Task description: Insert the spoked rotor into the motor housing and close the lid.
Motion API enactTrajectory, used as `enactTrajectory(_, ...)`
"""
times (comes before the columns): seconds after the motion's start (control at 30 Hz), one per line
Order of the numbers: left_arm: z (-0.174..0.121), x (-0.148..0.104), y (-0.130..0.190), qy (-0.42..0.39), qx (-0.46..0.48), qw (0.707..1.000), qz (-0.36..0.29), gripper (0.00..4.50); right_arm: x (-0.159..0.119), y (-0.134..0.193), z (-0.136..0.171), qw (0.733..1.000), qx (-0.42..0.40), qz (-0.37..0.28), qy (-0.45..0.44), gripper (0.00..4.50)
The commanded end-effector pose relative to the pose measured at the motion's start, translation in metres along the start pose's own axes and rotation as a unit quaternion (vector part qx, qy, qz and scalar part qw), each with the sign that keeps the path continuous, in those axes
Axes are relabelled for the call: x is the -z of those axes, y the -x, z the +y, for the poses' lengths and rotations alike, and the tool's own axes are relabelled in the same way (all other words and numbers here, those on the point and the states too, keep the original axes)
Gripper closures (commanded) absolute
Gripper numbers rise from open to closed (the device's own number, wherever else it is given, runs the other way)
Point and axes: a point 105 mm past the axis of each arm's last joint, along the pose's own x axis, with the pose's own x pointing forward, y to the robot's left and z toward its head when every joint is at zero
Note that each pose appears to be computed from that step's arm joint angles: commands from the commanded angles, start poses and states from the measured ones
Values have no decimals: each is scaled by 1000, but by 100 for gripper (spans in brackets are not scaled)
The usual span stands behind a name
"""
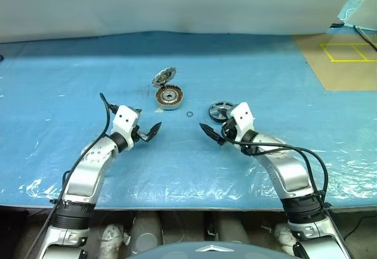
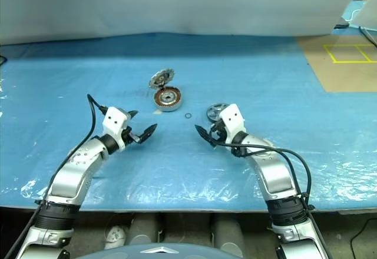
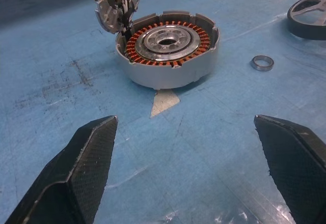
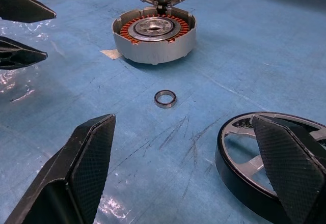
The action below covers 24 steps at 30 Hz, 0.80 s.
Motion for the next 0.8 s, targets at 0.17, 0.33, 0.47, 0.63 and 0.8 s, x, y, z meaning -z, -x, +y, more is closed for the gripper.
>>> enactTrajectory(0.17, -1, -13, 2, -8, -7, 1000, -28, 0, -35, -5, 5, 998, -32, -15, 49, 7)
enactTrajectory(0.33, -3, -9, 3, -5, -7, 1000, -25, 0, -58, -19, 14, 981, -124, 43, 141, 7)
enactTrajectory(0.47, -4, -7, 4, -2, -10, 1000, -25, 0, -66, -37, 12, 956, -170, 102, 215, 7)
enactTrajectory(0.63, -1, -4, 9, -1, -26, 999, -29, 0, -71, -64, 25, 916, -250, 154, 275, 7)
enactTrajectory(0.8, -2, 1, 16, -1, -43, 999, -32, 0, -75, -93, 30, 896, -270, 169, 310, 7)
